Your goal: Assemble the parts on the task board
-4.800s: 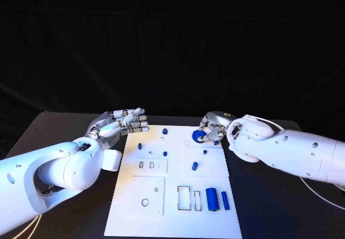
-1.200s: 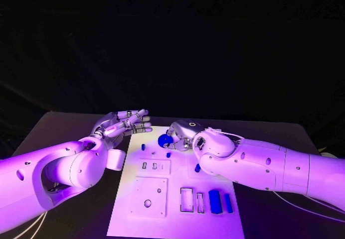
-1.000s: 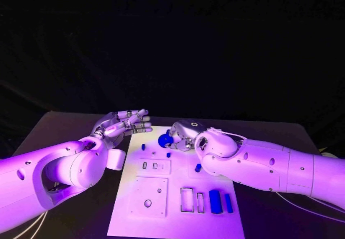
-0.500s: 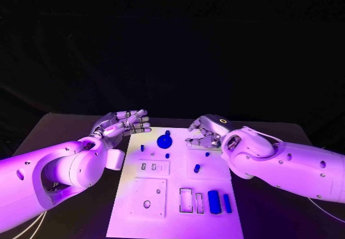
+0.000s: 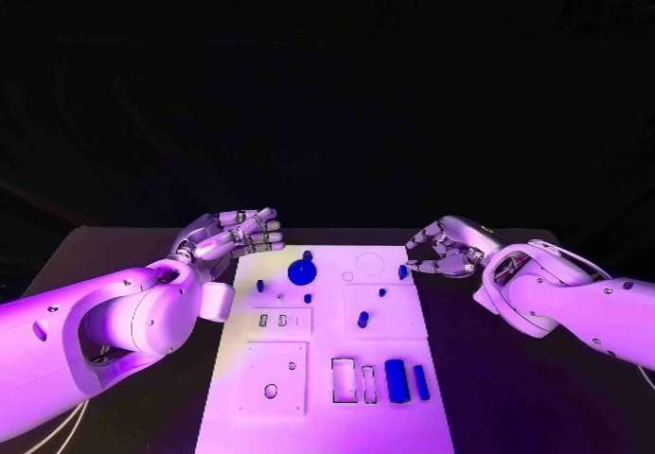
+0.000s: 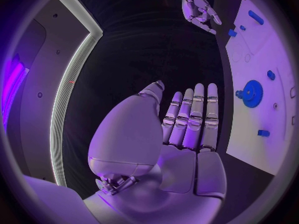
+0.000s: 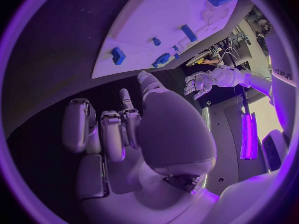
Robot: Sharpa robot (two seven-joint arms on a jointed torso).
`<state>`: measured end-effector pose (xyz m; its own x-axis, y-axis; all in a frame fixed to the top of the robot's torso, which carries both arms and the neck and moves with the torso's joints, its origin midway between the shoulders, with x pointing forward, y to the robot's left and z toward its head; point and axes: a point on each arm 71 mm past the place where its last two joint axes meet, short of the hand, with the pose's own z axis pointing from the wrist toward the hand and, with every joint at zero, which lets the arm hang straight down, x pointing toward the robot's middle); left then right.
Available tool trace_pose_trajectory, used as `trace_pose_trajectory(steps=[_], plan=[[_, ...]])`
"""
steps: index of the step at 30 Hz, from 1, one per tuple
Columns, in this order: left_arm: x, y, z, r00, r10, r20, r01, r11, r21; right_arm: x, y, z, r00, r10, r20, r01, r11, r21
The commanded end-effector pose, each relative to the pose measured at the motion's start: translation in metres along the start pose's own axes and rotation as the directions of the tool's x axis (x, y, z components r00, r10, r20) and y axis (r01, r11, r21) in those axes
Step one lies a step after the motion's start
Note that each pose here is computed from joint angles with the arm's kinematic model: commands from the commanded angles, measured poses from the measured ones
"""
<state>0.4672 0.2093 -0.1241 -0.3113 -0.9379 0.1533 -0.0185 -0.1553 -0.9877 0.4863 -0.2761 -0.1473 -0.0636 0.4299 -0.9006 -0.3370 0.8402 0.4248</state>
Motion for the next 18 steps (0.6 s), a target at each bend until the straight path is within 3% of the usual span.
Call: trace_pose_trajectory(steps=[1,18], plan=[[0.0025,-0.0001,0.0011,1.000,-0.008,-0.025,0.008,1.000,0.004,0.004,-0.005,-0.001,0.998,0.043,-0.040,-0.045,0.998,-0.038],[-0.0005,0.0006,0.0020,1.000,-0.007,-0.020,0.007,1.000,0.003,0.030,-0.021,0.008,0.996,0.034,-0.084,-0.034,0.999,0.002]])
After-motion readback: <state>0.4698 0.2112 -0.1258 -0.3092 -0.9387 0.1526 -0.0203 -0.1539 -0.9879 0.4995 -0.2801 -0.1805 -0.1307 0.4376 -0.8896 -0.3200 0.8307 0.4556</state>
